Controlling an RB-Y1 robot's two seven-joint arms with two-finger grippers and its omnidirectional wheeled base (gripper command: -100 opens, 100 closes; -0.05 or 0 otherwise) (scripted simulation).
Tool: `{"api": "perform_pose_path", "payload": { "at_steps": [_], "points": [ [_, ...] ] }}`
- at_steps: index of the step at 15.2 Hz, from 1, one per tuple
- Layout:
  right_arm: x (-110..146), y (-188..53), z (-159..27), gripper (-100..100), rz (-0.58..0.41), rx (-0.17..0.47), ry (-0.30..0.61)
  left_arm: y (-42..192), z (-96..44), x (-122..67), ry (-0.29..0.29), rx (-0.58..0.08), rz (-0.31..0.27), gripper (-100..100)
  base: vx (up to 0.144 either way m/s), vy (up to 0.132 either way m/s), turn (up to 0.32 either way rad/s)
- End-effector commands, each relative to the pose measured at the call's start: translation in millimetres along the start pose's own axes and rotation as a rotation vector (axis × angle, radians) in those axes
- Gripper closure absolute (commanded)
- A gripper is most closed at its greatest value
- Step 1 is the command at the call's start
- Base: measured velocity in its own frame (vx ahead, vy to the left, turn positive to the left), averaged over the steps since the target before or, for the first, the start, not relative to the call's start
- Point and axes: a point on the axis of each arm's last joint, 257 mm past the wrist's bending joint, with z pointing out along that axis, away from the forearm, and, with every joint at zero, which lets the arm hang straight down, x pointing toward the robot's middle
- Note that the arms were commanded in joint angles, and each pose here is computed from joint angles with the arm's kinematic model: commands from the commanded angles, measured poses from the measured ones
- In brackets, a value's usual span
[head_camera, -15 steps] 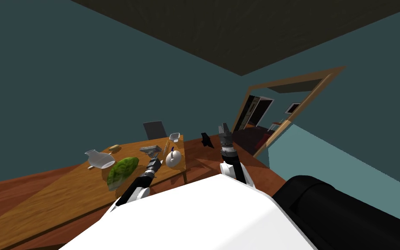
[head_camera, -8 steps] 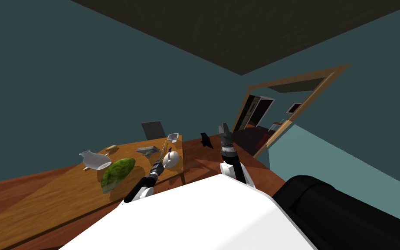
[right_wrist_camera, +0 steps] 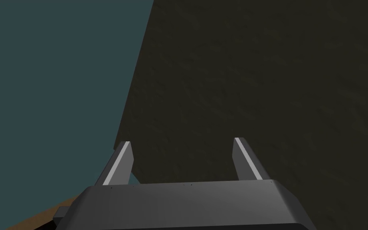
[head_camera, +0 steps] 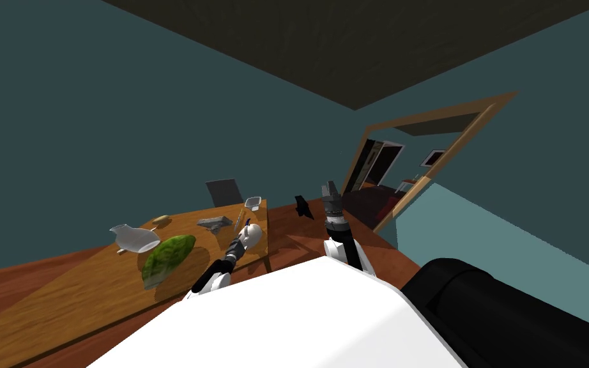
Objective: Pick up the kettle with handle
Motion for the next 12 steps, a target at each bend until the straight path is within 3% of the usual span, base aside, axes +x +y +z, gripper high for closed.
{"api": "perform_pose_path", "payload": {
  "at_steps": [1,3,4,12],
  "points": [
    [0.0,0.0,0.0,0,0.0,0.0,0.0,2.4,4.7,1.2,-0.002,0.004,-0.003,-100,0.056,0.031,-0.035],
    [0.0,0.0,0.0,0,0.0,0.0,0.0,2.8,4.2,1.2,-0.002,0.002,-0.003,-100,0.053,0.026,-0.026],
    [0.0,0.0,0.0,0,0.0,0.0,0.0,2.9,4.8,1.3,-0.002,0.003,-0.003,100,0.0,0.0,0.0],
    [0.0,0.0,0.0,0,0.0,0.0,0.0,0.1,-0.5,-0.4,0.0,0.002,0.001,100,-0.018,-0.009,0.018]
  ]
}}
